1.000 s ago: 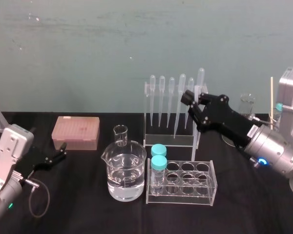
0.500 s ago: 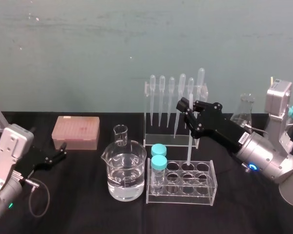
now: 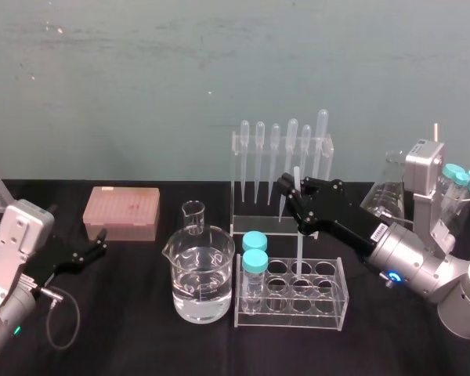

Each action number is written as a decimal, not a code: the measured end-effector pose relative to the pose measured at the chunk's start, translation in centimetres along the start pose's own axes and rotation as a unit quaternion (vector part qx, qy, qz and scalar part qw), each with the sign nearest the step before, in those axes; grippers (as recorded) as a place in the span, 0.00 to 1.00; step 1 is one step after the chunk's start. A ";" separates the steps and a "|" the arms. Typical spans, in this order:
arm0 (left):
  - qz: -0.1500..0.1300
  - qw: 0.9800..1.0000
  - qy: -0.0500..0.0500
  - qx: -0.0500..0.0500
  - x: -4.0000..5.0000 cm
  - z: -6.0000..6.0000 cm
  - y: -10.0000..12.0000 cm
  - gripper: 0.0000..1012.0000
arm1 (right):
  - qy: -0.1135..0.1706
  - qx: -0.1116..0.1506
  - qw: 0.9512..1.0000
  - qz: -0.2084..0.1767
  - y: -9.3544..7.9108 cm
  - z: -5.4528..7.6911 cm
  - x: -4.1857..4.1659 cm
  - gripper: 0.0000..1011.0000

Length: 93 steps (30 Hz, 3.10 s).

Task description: Pick up the stirring rod with one hand, then place it down.

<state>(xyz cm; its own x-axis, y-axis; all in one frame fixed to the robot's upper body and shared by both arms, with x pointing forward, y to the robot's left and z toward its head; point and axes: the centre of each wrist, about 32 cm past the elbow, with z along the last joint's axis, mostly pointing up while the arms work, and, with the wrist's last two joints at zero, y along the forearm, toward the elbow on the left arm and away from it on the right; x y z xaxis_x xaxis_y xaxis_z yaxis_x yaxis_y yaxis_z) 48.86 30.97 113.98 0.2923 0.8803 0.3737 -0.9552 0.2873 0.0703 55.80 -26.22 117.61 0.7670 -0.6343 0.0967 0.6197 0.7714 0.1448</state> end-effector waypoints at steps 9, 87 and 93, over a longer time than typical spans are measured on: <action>0.000 1.000 0.000 0.000 0.00 0.0 0.0 0.99 | 0.007 -0.021 1.000 -0.007 -0.1 -0.9 -0.25 0.06; 0.000 1.000 0.000 0.000 0.00 0.0 0.0 0.99 | 0.024 -0.042 0.998 -0.043 -1.1 -1.8 -1.45 0.99; 0.000 1.000 0.000 0.000 0.00 0.0 0.0 0.99 | 0.038 -0.063 0.994 -0.086 -3.9 -1.7 -2.68 0.99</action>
<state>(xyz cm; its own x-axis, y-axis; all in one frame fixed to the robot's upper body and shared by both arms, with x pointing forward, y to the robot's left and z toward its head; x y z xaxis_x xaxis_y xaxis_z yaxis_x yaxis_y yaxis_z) 48.86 30.97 113.98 0.2923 0.8803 0.3737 -0.9553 0.2873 0.0703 51.61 -27.44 115.13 0.6549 -0.7557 0.0052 0.7553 0.6548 0.0286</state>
